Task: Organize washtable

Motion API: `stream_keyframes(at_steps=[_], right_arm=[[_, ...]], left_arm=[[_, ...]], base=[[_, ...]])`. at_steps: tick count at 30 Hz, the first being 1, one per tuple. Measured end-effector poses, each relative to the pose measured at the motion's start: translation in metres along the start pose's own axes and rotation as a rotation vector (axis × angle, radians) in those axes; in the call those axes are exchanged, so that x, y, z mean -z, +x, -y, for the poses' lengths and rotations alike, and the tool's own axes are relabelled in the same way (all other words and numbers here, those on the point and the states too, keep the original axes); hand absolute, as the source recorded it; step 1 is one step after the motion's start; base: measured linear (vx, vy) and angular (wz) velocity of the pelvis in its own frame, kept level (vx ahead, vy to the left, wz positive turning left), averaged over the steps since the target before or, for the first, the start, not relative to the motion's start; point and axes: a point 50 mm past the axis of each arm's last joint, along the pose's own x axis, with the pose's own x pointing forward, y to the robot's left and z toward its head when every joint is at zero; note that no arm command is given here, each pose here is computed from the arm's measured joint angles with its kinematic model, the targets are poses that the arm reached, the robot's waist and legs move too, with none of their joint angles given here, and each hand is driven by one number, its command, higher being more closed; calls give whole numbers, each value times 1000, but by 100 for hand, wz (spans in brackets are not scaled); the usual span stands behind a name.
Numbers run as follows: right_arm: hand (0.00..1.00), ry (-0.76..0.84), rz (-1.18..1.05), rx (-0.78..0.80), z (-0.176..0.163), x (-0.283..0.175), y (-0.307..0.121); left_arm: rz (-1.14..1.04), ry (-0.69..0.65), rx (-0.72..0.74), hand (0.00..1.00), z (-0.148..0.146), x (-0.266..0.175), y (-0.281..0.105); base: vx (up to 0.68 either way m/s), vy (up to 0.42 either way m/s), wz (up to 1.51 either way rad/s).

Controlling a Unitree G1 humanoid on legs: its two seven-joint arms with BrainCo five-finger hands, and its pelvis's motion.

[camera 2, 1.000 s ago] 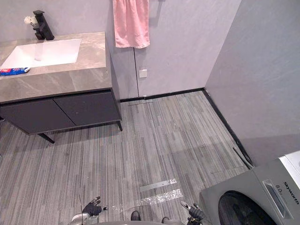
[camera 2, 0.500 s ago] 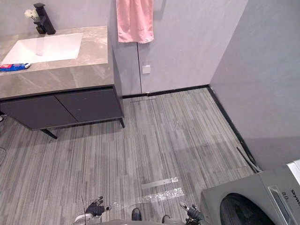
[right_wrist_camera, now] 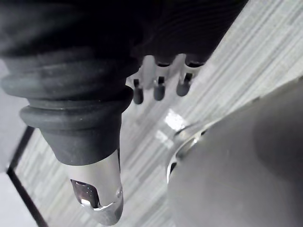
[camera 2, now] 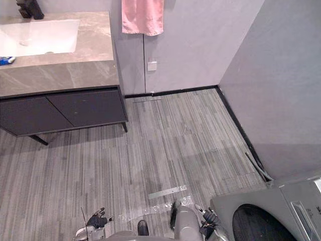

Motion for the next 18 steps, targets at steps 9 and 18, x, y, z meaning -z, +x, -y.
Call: stream_keyframes(at_steps=[9,18], right_arm=[[0,2,-26,115,42,12,-11],[0,39,24,-4,-6,-3,0]], left_arm=[[-156,-280,-106,0,-5,67,-26],[-72,-375,-125,0,-8,49,-21]], base=[[641,-133,4],[516,5,-64]])
